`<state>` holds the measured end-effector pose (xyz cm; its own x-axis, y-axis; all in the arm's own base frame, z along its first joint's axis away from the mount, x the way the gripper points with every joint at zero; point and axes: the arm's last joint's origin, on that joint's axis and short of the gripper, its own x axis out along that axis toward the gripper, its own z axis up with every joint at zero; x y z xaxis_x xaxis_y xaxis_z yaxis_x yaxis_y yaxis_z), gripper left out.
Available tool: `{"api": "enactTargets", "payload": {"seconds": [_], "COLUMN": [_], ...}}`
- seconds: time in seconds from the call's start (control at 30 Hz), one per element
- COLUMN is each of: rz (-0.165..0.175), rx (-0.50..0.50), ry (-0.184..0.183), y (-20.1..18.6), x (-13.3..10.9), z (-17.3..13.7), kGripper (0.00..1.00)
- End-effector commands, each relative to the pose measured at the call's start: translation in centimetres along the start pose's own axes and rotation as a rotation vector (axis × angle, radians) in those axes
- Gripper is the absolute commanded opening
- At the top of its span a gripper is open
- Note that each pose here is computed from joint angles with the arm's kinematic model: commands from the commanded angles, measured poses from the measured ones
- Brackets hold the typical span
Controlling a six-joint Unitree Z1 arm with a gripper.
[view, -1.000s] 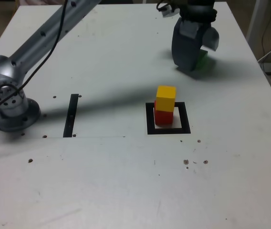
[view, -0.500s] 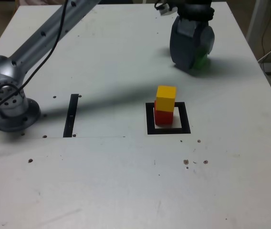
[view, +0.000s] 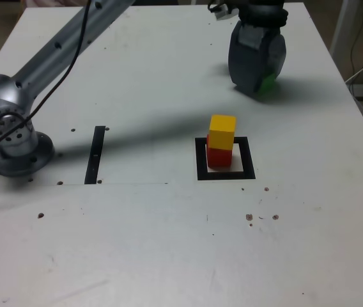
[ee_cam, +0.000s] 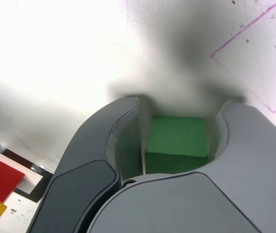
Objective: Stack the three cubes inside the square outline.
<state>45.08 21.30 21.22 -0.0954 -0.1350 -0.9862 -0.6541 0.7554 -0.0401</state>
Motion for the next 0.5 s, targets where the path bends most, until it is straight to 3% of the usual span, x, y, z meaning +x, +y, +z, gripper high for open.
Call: {"api": "enactTargets", "payload": {"seconds": [0.0, 0.47], "rz": [0.004, -0.002], "rx": [0.006, 0.070], "ry": [0.021, 0.005], "y": [-0.1, -0.8], "x": [0.2, -1.3], "z": [-0.2, -1.4], "kGripper": [0.35, 0.35]}}
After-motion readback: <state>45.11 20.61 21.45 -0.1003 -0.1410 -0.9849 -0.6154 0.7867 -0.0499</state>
